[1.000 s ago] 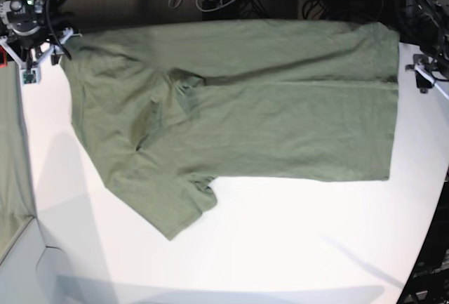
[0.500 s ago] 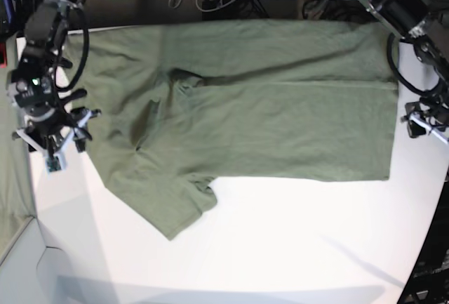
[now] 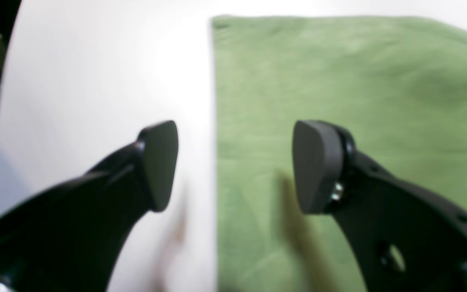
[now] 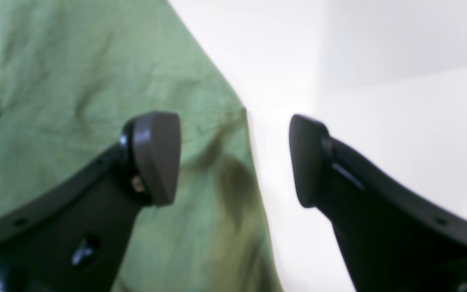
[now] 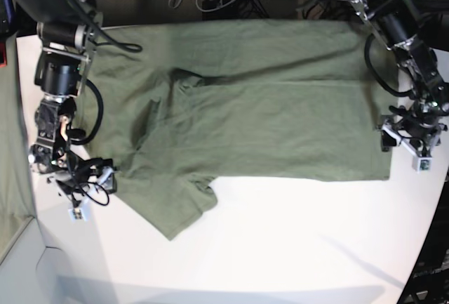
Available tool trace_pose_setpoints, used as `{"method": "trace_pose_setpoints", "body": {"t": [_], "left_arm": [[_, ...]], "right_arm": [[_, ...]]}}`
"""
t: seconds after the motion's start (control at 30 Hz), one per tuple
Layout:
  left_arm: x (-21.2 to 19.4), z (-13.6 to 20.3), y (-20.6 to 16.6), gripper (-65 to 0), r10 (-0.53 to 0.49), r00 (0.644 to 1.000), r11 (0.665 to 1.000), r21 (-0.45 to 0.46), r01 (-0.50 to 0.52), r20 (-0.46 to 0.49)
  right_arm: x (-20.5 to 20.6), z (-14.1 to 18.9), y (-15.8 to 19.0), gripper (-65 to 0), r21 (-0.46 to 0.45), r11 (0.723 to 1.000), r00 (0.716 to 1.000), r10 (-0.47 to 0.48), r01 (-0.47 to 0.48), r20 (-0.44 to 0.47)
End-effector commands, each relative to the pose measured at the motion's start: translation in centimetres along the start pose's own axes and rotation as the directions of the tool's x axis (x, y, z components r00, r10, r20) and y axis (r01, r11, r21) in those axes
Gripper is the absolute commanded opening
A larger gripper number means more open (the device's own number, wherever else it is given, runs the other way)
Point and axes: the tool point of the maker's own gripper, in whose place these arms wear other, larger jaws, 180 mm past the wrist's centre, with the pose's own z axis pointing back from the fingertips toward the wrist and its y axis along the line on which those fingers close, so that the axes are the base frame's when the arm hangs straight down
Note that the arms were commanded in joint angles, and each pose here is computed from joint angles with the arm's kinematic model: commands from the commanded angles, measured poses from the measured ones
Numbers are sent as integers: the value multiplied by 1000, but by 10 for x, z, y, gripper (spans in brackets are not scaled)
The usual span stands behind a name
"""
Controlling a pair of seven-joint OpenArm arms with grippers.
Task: Layout the t-shirt on the table in an organized manner, then fold the t-shirt properly
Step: 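Release the edge and move both grippers to the shirt's hem corners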
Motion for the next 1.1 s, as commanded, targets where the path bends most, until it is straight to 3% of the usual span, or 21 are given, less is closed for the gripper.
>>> {"method": "trace_pose_setpoints", "body": {"t": [0.0,0.2,0.47,0.63,0.87,1.07], "left_arm": [[24,2,6,-220,-1,998,1000,8,1,70],[22,-7,7,-220,16,999,1000,1,-16,48],[26,-9,9,-220,2,999,1000,10,-2,47],[31,-17,9,-220,27,995,1000,-8,-26,96],[27,-39,11,-220,96,992,994,-52,-92,87],[32,-56,8,-220,167,978,983,-98,-155,124]], "right_arm": [[25,4,-10,-227,-16,1000,997,-5,6,72],[17,-7,-4,-227,12,999,992,-43,42,118],[-8,-21,8,-255,50,995,992,-95,91,88],[-13,-23,14,-368,60,993,992,-103,98,77],[-15,-23,14,-647,59,993,992,-102,98,71],[-16,-23,13,-650,58,993,993,-102,98,66]]}}
